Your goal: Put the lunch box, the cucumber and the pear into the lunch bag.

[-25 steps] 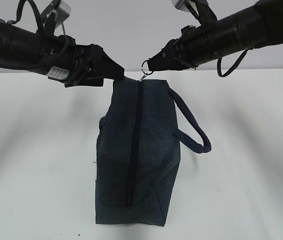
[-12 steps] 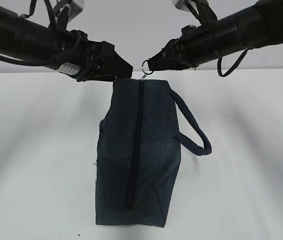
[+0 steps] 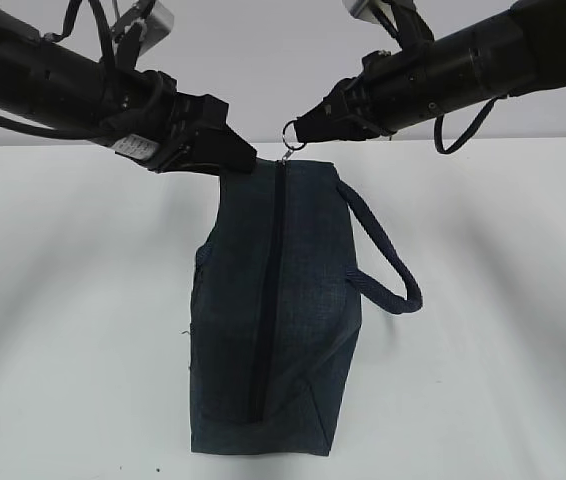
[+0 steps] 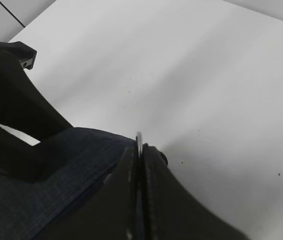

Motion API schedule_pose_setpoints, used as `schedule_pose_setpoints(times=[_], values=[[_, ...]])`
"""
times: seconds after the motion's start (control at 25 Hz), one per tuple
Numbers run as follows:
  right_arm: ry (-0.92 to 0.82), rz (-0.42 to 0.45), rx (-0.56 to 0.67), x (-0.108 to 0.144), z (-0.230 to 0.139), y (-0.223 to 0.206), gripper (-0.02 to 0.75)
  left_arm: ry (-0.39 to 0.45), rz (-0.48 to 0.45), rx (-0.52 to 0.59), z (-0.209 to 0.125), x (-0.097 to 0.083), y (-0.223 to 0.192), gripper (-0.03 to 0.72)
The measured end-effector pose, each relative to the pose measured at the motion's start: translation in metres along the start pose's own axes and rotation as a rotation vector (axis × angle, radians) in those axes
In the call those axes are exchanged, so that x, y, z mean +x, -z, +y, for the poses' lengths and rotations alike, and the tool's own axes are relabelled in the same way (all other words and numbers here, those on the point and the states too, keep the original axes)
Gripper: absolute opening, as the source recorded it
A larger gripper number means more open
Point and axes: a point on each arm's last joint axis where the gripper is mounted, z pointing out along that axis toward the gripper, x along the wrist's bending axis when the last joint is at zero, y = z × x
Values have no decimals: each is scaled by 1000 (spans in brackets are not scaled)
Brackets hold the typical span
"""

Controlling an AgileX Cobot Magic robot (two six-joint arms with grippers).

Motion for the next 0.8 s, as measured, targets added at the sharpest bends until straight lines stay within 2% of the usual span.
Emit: schedule_pose_setpoints(times=[0.16, 0.2, 0.48, 0.8], values=[[0, 2, 1, 0, 0, 0, 6, -3, -6, 12, -1, -1, 0, 43], [0, 3, 1, 0, 0, 0, 6, -5, -9, 16, -1, -1, 0, 20], [-21, 16, -19, 1, 2, 0, 6, -4, -47, 45, -4, -5, 0, 1], [-33, 13, -18, -5, 0, -6, 6, -63, -99, 79, -7, -10, 1, 0]])
